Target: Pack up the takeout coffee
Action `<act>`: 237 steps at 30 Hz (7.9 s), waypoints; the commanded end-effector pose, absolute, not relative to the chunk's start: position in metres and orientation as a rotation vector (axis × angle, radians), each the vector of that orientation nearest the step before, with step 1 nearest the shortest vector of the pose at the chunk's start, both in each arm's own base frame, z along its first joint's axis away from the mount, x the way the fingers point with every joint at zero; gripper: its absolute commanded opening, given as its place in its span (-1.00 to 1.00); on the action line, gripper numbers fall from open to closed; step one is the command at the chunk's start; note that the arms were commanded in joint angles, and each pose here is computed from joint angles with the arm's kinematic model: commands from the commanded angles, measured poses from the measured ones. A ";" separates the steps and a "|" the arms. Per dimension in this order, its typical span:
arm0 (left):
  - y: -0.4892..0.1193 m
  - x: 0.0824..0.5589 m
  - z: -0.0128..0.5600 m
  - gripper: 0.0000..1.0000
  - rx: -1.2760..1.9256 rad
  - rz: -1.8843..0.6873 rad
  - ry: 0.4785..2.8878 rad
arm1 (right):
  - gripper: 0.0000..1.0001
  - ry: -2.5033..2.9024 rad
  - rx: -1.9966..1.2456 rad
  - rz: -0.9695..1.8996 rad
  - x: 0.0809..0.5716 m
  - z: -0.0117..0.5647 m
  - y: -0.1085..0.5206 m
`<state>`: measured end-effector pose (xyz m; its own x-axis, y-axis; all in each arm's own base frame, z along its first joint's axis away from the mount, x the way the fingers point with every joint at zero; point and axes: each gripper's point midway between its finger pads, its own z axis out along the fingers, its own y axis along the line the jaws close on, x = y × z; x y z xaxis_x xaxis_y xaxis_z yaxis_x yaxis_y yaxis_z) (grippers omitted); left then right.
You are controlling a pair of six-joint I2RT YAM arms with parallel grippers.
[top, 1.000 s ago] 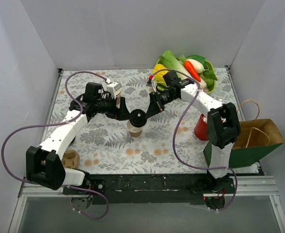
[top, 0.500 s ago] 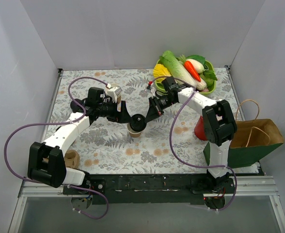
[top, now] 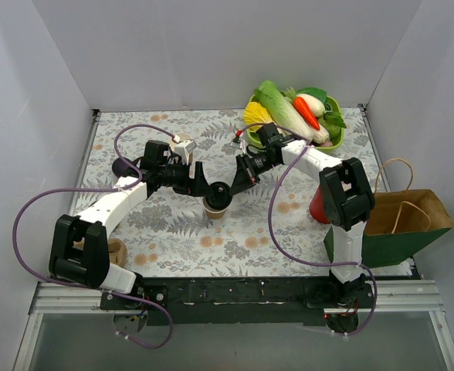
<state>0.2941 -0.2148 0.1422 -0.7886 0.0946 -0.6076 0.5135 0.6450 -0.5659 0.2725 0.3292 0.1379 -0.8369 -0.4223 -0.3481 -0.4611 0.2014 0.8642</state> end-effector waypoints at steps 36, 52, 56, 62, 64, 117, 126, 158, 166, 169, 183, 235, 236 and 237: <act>-0.227 0.291 0.151 0.37 0.535 -1.151 2.278 | -0.29 2.417 -0.876 1.656 0.292 0.131 0.334; -0.226 0.278 0.159 0.32 0.541 -1.174 2.270 | -0.28 2.447 -0.952 1.536 0.284 0.125 0.339; -0.225 0.275 0.159 0.31 0.541 -1.181 2.271 | -0.28 2.451 -0.980 1.491 0.282 0.123 0.339; -0.224 0.267 0.156 0.28 0.535 -1.198 2.281 | -0.28 2.459 -0.997 1.447 0.280 0.123 0.340; -0.224 0.265 0.155 0.28 0.534 -1.201 2.283 | -0.28 2.455 -1.001 1.436 0.280 0.125 0.340; -0.219 0.246 0.157 0.19 0.588 -1.201 2.267 | -0.01 2.145 -1.301 1.328 0.287 0.154 0.369; -0.219 0.249 0.169 0.19 0.606 -1.188 2.241 | -0.59 2.226 -1.248 1.403 0.268 0.150 0.362; -0.212 0.254 0.199 0.37 0.598 -1.098 2.193 | -0.97 2.309 -1.196 1.479 0.248 0.159 0.350; -0.208 0.271 0.213 0.38 0.557 -1.011 2.146 | -0.97 2.286 -1.173 1.521 0.247 0.172 0.348; -0.207 0.270 0.214 0.38 0.553 -1.002 2.143 | -0.97 2.301 -1.164 1.544 0.244 0.173 0.347; -0.209 0.260 0.188 0.40 0.532 -1.061 2.202 | -0.97 2.434 -1.089 1.566 0.239 0.148 0.344; -0.210 0.284 0.128 0.25 0.362 -1.124 2.406 | -0.22 2.470 -1.006 1.595 0.259 0.133 0.349; -0.210 0.284 0.127 0.25 0.360 -1.125 2.407 | -0.21 2.467 -1.003 1.597 0.260 0.133 0.349; -0.210 0.285 0.128 0.25 0.358 -1.127 2.405 | -0.18 2.463 -1.004 1.598 0.260 0.134 0.349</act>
